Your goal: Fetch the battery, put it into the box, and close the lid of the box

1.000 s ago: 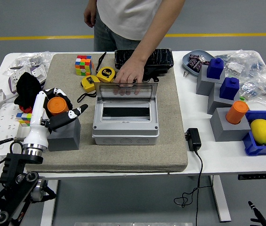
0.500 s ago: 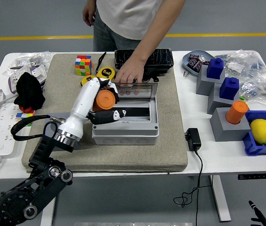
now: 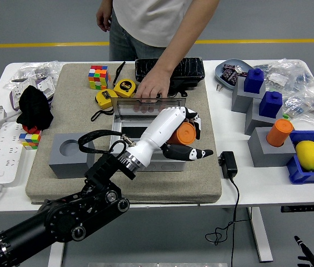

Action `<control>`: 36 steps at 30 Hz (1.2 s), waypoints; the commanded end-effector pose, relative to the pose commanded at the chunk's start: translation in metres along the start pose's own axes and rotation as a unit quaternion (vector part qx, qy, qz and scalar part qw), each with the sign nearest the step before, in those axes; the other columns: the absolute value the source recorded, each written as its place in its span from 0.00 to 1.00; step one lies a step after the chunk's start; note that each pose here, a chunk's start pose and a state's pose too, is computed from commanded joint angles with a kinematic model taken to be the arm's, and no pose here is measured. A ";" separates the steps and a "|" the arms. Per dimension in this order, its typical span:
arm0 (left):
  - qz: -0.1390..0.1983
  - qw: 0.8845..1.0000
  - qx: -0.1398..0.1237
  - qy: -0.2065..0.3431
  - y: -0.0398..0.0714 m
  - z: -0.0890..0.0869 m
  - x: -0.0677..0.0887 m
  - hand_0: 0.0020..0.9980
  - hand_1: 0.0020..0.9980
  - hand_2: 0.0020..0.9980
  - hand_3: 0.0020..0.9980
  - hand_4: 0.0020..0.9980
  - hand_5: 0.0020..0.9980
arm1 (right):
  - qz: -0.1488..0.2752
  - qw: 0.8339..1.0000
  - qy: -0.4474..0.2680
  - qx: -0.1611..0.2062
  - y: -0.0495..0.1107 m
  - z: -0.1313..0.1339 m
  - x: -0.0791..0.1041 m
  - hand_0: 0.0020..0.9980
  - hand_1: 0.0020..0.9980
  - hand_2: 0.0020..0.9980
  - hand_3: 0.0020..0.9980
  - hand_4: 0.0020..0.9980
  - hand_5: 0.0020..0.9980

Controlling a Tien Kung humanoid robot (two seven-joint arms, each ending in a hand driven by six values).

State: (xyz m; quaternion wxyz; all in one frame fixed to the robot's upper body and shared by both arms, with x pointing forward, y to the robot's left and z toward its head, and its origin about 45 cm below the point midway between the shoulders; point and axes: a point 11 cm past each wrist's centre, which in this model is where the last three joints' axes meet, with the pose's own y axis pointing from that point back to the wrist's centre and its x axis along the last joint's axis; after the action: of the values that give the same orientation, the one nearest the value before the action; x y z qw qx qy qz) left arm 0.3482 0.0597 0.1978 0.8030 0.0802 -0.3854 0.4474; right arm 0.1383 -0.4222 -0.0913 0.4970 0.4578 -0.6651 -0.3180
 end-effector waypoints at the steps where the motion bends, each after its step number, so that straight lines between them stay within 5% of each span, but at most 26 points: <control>1: -0.001 1.000 0.004 -0.005 -0.001 -0.004 0.001 0.07 0.00 0.00 0.00 0.80 0.17 | 0.000 1.000 0.000 0.000 0.000 0.000 0.000 0.90 0.77 0.73 0.77 1.00 0.96; 6: 0.004 0.999 0.031 -0.040 -0.006 -0.031 0.013 0.08 0.00 0.00 0.00 0.84 0.20 | 0.001 1.000 0.004 -0.001 0.000 0.000 0.002 0.90 0.77 0.73 0.77 1.00 0.96; 7: 0.005 0.998 0.037 -0.047 -0.006 -0.037 0.016 0.08 0.00 0.00 0.00 0.95 0.36 | 0.002 1.000 0.004 -0.001 0.000 0.000 0.002 0.90 0.77 0.73 0.77 1.00 0.96; 11: 0.009 0.996 0.060 -0.062 -0.005 -0.055 0.023 0.08 0.00 0.00 0.00 0.95 0.36 | 0.003 1.000 0.005 -0.001 0.000 0.000 0.003 0.90 0.77 0.73 0.77 1.00 0.96; 12: 0.010 0.996 0.062 -0.063 -0.005 -0.056 0.024 0.08 0.00 0.00 0.00 0.95 0.36 | 0.003 1.000 0.005 0.000 0.000 0.000 0.003 0.90 0.77 0.73 0.77 1.00 0.96; 13: 0.011 0.996 0.064 -0.064 -0.005 -0.057 0.025 0.08 0.00 0.00 0.00 0.99 0.48 | 0.003 1.000 0.005 -0.001 0.000 0.000 0.003 0.90 0.77 0.73 0.77 1.00 0.96; 36: 0.016 0.994 0.064 -0.091 -0.006 -0.059 0.031 0.09 0.00 0.00 0.00 1.00 0.62 | 0.001 1.000 0.002 0.000 0.000 0.000 0.003 0.90 0.77 0.73 0.77 1.00 0.96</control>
State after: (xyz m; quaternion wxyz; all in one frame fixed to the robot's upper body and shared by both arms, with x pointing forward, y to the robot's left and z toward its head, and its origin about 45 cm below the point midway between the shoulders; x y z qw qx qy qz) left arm 0.3945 0.1043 0.1795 0.7509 0.1654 -0.4285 0.4746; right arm 0.1384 -0.4247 -0.0904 0.4988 0.4575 -0.6646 -0.3165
